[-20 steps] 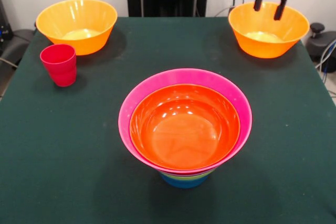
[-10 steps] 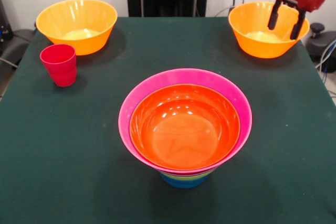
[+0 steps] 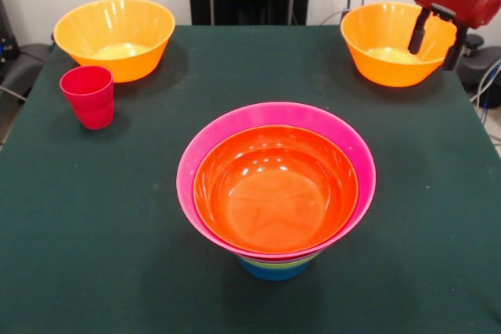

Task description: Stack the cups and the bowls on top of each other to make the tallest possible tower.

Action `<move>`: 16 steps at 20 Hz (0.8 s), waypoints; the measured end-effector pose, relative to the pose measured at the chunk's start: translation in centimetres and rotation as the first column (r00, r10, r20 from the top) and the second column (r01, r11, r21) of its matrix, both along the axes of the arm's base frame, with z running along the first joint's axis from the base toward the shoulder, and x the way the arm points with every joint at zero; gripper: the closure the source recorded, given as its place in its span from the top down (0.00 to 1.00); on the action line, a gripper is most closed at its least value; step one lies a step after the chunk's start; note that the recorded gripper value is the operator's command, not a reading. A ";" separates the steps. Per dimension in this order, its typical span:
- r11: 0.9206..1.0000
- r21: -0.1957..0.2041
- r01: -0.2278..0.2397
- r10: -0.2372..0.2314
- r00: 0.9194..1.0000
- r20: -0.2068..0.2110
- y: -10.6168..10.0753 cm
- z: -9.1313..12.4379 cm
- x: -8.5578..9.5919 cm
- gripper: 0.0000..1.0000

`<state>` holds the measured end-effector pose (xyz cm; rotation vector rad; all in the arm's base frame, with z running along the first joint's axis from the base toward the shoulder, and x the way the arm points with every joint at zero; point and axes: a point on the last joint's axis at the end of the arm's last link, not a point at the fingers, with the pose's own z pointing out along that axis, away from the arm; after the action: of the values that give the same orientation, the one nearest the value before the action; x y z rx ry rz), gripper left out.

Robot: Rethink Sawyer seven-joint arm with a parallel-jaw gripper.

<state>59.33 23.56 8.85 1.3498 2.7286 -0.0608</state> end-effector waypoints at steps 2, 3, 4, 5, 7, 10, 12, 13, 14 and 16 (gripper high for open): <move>1.000 0.000 0.000 0.000 1.000 0.001 0.1 0.0 0.5 1.00; 1.000 0.001 -0.001 0.001 1.000 0.002 0.3 -0.2 1.0 1.00; 1.000 0.001 0.000 0.000 1.000 0.004 0.4 -0.3 1.1 1.00; 1.000 0.001 -0.001 0.001 1.000 0.005 0.5 -0.4 1.3 1.00; 1.000 0.003 0.004 -0.004 1.000 0.006 0.8 -0.8 1.5 1.00; 1.000 0.004 0.013 -0.013 1.000 0.001 1.0 -1.1 1.3 1.00; 1.000 0.005 0.021 -0.021 1.000 -0.005 1.5 -1.6 0.9 1.00; 1.000 0.005 0.022 -0.022 1.000 -0.006 1.6 -1.6 0.9 1.00; 1.000 0.005 0.024 -0.024 1.000 -0.011 2.1 -1.9 0.5 1.00; 1.000 0.005 0.025 -0.025 1.000 -0.016 2.7 -2.2 0.0 1.00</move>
<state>59.37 26.25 6.70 1.3912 2.7267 -0.0662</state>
